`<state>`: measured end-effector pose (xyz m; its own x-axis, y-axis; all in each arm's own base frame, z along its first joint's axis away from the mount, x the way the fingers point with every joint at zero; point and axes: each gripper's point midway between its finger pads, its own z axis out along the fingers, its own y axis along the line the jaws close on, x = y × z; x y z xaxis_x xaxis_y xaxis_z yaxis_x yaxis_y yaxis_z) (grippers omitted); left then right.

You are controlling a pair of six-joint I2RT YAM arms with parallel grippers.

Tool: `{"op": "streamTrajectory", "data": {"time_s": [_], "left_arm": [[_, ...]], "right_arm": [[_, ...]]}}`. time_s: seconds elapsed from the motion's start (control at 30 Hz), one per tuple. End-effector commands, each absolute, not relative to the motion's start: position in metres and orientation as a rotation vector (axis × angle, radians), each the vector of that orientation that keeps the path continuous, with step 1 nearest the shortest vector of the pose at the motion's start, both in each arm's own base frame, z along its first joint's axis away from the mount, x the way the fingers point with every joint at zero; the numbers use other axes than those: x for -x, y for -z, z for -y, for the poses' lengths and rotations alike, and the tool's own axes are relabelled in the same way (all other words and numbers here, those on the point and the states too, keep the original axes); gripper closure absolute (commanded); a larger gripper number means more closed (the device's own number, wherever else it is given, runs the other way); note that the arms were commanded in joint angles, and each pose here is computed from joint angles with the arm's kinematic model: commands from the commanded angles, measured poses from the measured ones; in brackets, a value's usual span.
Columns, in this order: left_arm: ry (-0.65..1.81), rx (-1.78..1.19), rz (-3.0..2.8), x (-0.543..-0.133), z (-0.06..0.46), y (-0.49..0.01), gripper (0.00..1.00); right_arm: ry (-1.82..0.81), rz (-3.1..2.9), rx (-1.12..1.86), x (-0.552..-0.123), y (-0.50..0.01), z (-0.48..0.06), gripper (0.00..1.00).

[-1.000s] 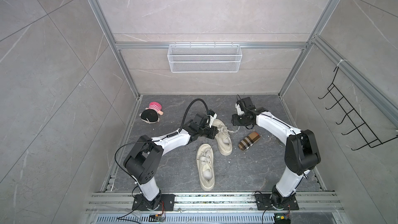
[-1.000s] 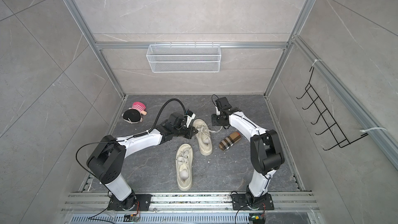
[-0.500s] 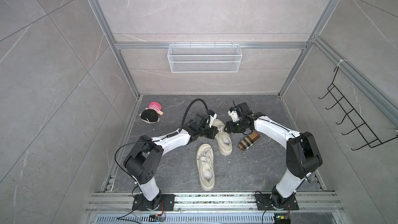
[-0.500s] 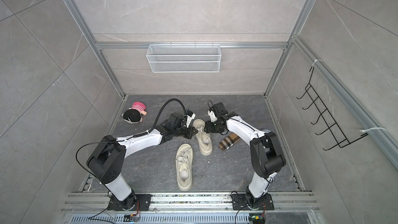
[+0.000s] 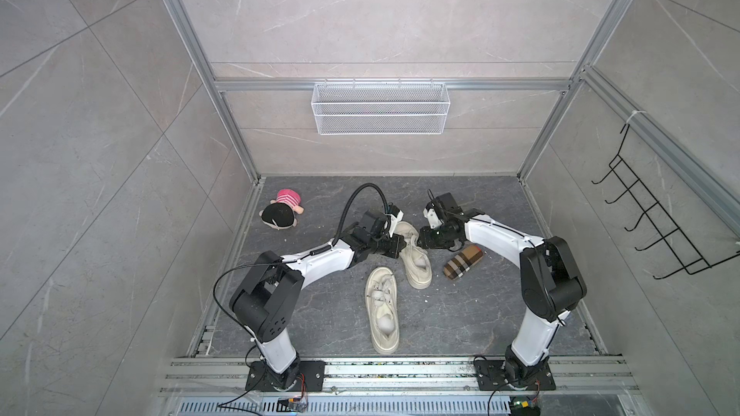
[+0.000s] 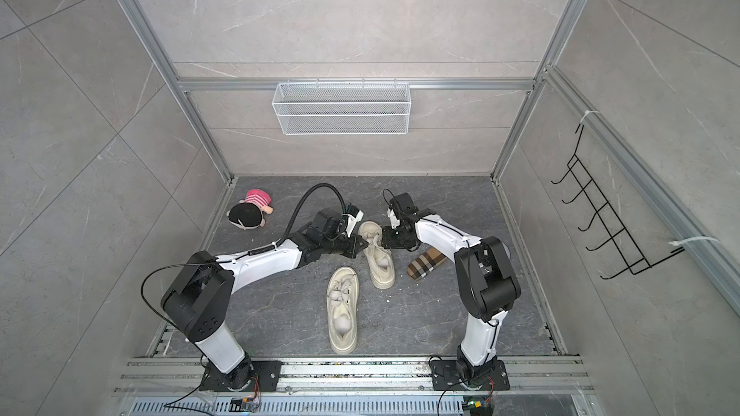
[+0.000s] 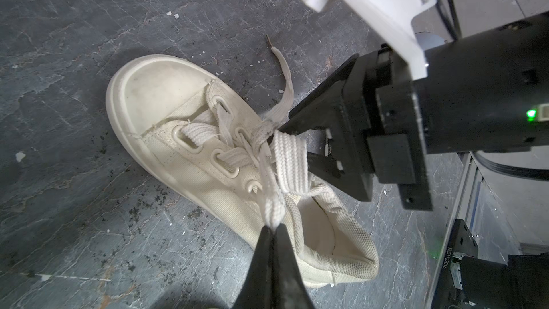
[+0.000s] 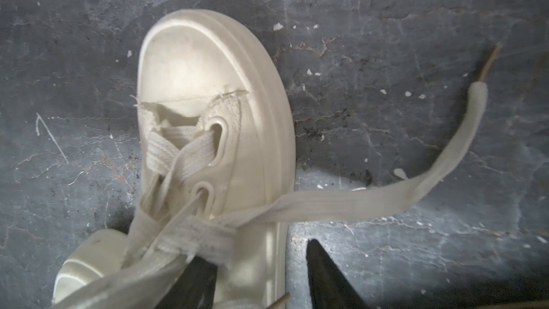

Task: Remove the insole from the shoe
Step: Untie the shoelace on the shoe.

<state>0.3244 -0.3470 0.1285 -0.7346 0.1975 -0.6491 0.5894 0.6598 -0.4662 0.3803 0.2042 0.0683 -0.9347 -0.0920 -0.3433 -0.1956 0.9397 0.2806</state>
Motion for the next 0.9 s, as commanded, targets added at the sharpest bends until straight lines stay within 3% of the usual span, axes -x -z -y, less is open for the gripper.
{"op": "streamTrajectory", "data": {"time_s": [0.0, 0.23, 0.57, 0.77, 0.87], "left_arm": [[0.963, -0.633, -2.201, -0.328, 0.353, -0.161, 1.00], [0.938, -0.609, -2.170, -0.328, 0.345, -0.168, 1.00], [0.869, -0.550, -2.194, -0.324, 0.325, -0.163, 1.00], [0.848, -0.515, -2.198, -0.325, 0.318, -0.161, 1.00], [0.861, -0.520, -2.196, -0.325, 0.319, -0.160, 1.00]], "right_arm": [[-0.409, -2.738, 0.179, -0.393, -0.070, -0.210, 0.49], [-0.154, -2.676, 0.034, -0.413, -0.068, -0.181, 0.50], [0.255, -2.433, -0.161, -0.442, -0.113, -0.113, 0.55], [0.321, -2.439, -0.253, -0.435, -0.119, -0.070, 0.56], [0.070, -2.471, -0.124, -0.434, -0.121, -0.090, 0.48]]}}
